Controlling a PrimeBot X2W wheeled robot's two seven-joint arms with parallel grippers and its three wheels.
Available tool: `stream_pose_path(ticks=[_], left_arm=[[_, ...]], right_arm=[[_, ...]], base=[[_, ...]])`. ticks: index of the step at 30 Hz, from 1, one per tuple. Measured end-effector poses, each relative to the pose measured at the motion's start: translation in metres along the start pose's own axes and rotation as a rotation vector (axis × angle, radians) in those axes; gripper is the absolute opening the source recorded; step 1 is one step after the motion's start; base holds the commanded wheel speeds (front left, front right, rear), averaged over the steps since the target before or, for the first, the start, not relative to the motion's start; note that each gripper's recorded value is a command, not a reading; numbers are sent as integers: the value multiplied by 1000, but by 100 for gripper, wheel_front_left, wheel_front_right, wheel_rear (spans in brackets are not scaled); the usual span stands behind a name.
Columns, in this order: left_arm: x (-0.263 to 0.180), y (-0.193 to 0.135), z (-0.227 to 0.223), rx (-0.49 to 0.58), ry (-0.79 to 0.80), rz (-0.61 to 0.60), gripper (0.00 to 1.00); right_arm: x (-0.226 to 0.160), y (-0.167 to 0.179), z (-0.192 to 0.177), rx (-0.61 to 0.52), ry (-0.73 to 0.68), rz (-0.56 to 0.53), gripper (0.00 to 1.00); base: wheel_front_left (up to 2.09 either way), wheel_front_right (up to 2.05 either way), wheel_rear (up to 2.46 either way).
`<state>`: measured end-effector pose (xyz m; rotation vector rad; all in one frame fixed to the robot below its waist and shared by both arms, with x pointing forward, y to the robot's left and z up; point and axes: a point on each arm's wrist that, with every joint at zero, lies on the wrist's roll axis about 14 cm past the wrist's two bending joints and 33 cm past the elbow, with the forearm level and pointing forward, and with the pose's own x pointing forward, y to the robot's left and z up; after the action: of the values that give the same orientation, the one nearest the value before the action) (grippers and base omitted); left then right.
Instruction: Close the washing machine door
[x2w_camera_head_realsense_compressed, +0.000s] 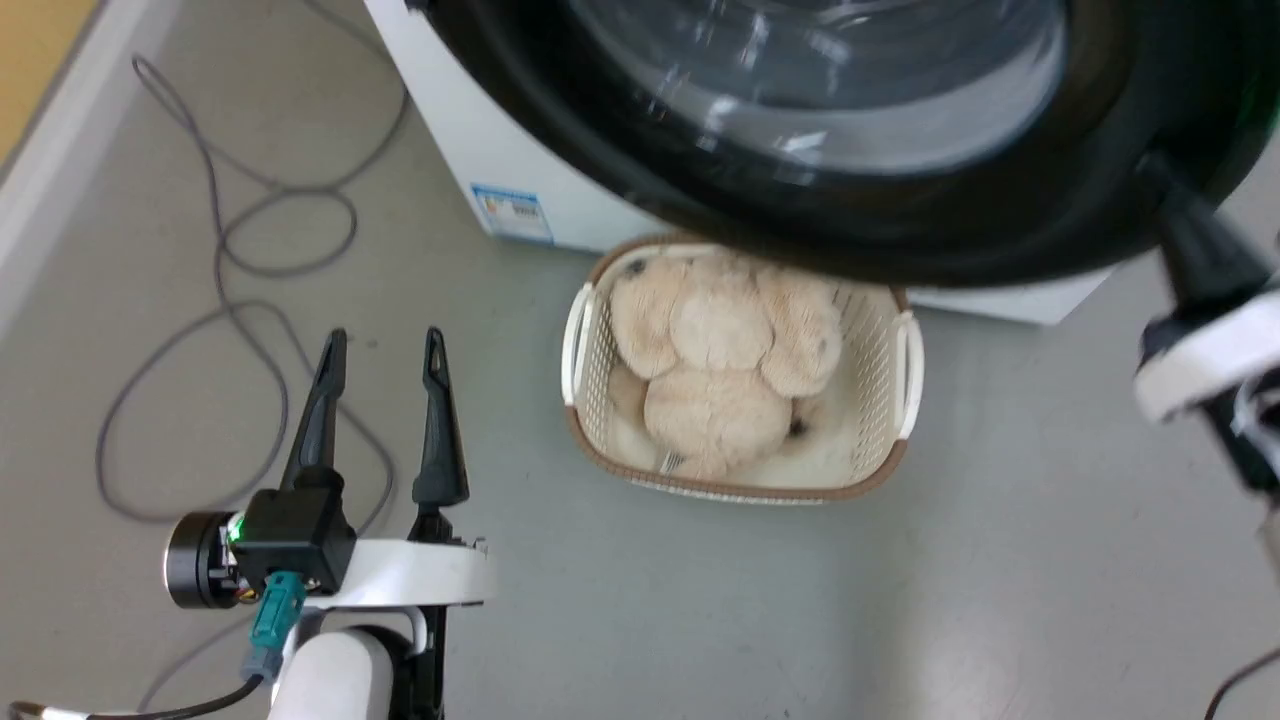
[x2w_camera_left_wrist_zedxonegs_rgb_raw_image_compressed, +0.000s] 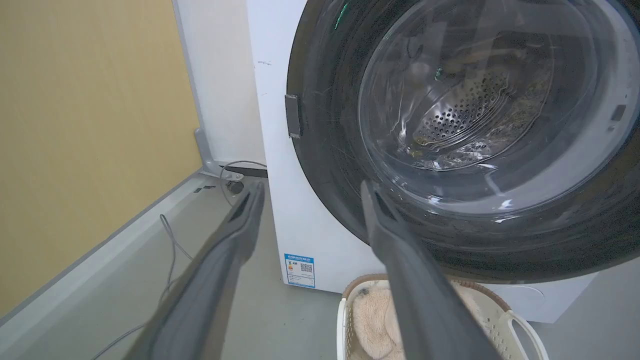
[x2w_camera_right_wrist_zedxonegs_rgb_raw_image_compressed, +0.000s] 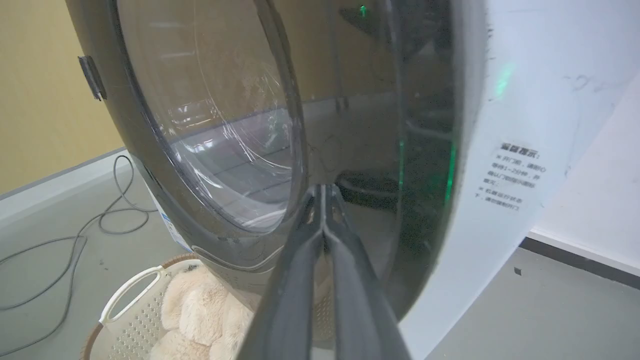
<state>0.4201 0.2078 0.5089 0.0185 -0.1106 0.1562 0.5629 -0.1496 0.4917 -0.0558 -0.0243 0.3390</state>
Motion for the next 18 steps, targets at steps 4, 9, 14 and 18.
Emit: stream_pose_path(ticks=[4, 9, 14, 18], left_arm=[[7, 0, -9, 4, 17, 7, 100], [10, 2, -17, 6, 34, 15, 100], [12, 3, -18, 9, 34, 20, 100], [12, 3, -16, 9, 30, 22, 100]], right_arm=[[23, -16, -1, -9, -4, -33, 0], [41, -33, -3, -35, 3, -71, 0], [51, -42, -1, -60, 8, -91, 0], [53, -43, -3, -64, 17, -104, 0]], base=[[0, 0, 0], [0, 0, 0], [0, 0, 0], [0, 0, 0]])
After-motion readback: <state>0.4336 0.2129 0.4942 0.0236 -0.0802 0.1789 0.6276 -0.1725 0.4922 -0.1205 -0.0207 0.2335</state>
